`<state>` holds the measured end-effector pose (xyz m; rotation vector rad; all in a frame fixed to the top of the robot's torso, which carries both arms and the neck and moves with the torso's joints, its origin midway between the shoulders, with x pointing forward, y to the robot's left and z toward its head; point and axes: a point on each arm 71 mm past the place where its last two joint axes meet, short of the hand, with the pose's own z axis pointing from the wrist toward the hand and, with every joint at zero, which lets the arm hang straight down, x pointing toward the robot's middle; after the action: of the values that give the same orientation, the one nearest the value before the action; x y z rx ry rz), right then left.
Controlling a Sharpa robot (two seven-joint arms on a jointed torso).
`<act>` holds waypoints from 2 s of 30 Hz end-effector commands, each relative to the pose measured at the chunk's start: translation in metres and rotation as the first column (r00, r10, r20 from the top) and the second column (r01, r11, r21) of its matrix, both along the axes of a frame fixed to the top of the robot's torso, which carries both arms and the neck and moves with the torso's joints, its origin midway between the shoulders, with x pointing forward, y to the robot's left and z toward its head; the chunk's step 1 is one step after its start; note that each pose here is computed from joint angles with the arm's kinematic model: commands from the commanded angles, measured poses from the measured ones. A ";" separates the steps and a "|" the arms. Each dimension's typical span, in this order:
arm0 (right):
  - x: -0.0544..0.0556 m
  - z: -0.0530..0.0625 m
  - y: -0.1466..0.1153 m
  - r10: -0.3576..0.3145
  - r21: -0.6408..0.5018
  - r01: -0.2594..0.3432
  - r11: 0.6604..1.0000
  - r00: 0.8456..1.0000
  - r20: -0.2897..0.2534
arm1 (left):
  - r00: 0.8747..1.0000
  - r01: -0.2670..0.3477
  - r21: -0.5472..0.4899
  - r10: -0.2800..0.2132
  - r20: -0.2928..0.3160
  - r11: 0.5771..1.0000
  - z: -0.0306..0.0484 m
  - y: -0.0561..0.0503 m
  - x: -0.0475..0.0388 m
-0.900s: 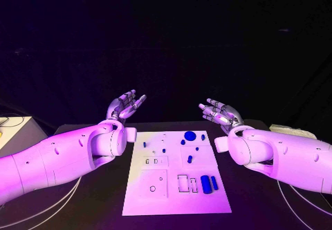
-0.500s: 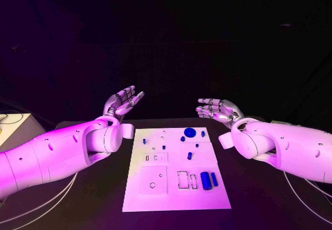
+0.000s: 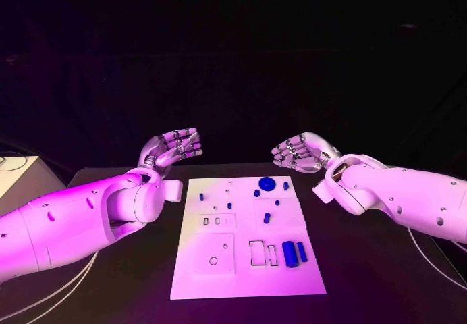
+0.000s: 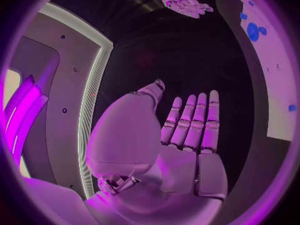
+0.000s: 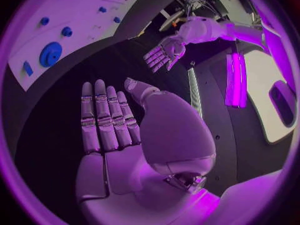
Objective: Assemble the parts on the task board
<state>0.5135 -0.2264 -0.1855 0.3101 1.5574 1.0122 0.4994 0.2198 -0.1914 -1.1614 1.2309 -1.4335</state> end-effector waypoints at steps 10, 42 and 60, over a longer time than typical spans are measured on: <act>0.001 0.006 0.014 0.128 -0.471 -0.036 0.881 0.978 0.164 | 0.989 0.143 -0.018 -0.142 0.034 0.990 0.0129 -0.009 -0.0193; 0.004 -0.012 0.034 0.105 -0.686 0.013 0.728 0.986 0.130 | 0.980 0.197 -0.054 -0.195 0.039 0.979 0.0272 -0.015 -0.0405; 0.003 -0.018 0.044 0.120 -0.677 0.005 0.736 0.983 0.138 | 0.981 0.190 -0.052 -0.188 0.041 0.980 0.0298 -0.012 -0.0413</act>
<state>0.5170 -0.1833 -0.2021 -0.3226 1.6659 0.4428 0.4587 0.2101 -0.1638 -1.0846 1.3106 -1.6092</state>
